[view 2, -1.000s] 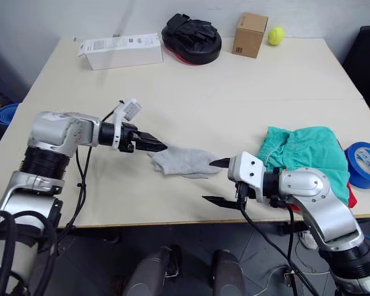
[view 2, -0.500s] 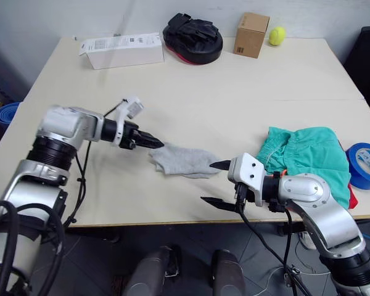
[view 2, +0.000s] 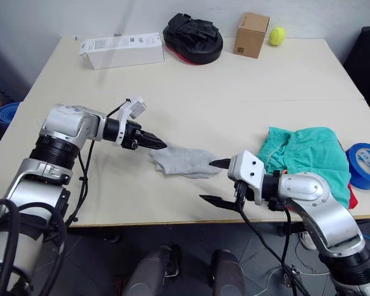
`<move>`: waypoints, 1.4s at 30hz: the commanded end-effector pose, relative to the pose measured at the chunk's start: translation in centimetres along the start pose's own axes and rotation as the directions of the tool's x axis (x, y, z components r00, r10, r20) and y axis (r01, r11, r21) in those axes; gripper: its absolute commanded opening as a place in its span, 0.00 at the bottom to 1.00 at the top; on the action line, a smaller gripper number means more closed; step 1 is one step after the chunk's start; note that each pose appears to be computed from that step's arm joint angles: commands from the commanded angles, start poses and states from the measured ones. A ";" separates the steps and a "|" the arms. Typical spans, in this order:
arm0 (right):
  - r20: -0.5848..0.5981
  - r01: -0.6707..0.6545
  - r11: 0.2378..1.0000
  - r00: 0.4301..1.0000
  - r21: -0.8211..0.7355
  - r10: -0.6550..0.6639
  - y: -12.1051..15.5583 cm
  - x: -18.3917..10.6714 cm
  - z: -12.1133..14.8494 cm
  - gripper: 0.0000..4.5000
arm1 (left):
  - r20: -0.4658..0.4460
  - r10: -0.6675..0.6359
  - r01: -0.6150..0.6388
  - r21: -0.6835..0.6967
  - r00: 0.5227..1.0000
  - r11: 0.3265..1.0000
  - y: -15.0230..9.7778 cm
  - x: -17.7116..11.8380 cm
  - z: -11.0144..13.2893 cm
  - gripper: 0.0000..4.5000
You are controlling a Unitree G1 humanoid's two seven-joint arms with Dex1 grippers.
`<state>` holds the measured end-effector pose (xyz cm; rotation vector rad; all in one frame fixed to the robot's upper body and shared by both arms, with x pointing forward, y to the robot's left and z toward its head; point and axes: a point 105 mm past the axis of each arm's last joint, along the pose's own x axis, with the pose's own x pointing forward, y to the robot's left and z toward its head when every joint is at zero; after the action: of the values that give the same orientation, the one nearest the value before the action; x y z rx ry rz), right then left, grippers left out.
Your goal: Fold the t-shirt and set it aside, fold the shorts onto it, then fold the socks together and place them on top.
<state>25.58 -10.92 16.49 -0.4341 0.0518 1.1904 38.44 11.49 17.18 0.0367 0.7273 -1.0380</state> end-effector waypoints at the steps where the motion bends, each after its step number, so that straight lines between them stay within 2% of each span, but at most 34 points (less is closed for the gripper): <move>1: 0.026 0.011 0.999 1.000 -0.033 -0.010 0.1 -0.4 1.1 1.00 | -0.025 0.001 -0.001 0.032 1.000 0.999 -0.1 0.4 -0.4 0.58; 6: 0.025 0.019 0.999 1.000 -0.030 -0.018 0.0 -0.5 1.2 1.00 | -0.079 0.014 -0.010 0.053 0.997 0.999 0.3 0.9 -1.6 0.58; 7: 0.025 0.020 0.999 1.000 -0.029 -0.019 0.0 -0.5 1.2 1.00 | -0.086 0.021 -0.017 0.051 0.996 0.999 0.5 1.0 -1.8 0.54; 9: 0.024 0.021 0.999 1.000 -0.030 -0.020 0.0 -0.5 1.1 1.00 | -0.092 0.028 -0.023 0.054 0.995 0.998 0.7 1.0 -1.9 0.46; 15: 0.021 0.024 0.999 1.000 -0.033 -0.024 0.0 -0.5 1.0 1.00 | -0.079 -0.009 0.013 0.046 0.997 0.999 0.1 0.8 -1.2 0.03; 16: 0.020 0.025 0.999 1.000 -0.034 -0.024 0.0 -0.5 1.0 1.00 | -0.079 -0.013 0.017 0.048 0.997 0.999 0.1 0.7 -1.0 0.01; 28: 0.009 0.025 0.999 1.000 -0.031 -0.024 0.1 -0.5 0.7 1.00 | -0.102 -0.008 0.017 0.081 0.995 0.997 0.4 -1.3 0.9 0.01; 32: 0.000 0.020 0.999 1.000 -0.036 -0.020 0.2 -0.5 0.5 1.00 | -0.168 -0.066 0.092 0.152 0.984 0.984 0.1 -1.8 0.6 0.01; 35: -0.007 0.016 0.999 1.000 -0.041 -0.016 0.2 -0.6 0.4 1.00 | -0.236 -0.071 0.119 0.196 0.969 0.973 0.7 -2.0 -0.3 0.01; 37: -0.009 0.017 0.999 1.000 -0.042 -0.017 0.2 -0.6 0.4 1.00 | -0.248 -0.061 0.115 0.211 0.967 0.971 1.1 -1.7 -0.6 0.01; 42: -0.016 0.020 0.999 1.000 -0.043 -0.021 0.3 -0.7 0.2 1.00 | -0.191 0.005 0.041 0.239 0.982 0.970 2.2 -0.6 -0.2 0.01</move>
<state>25.49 -11.59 15.77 -0.4457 0.0885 1.1600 39.02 13.52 14.96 0.3144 0.8435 -1.1695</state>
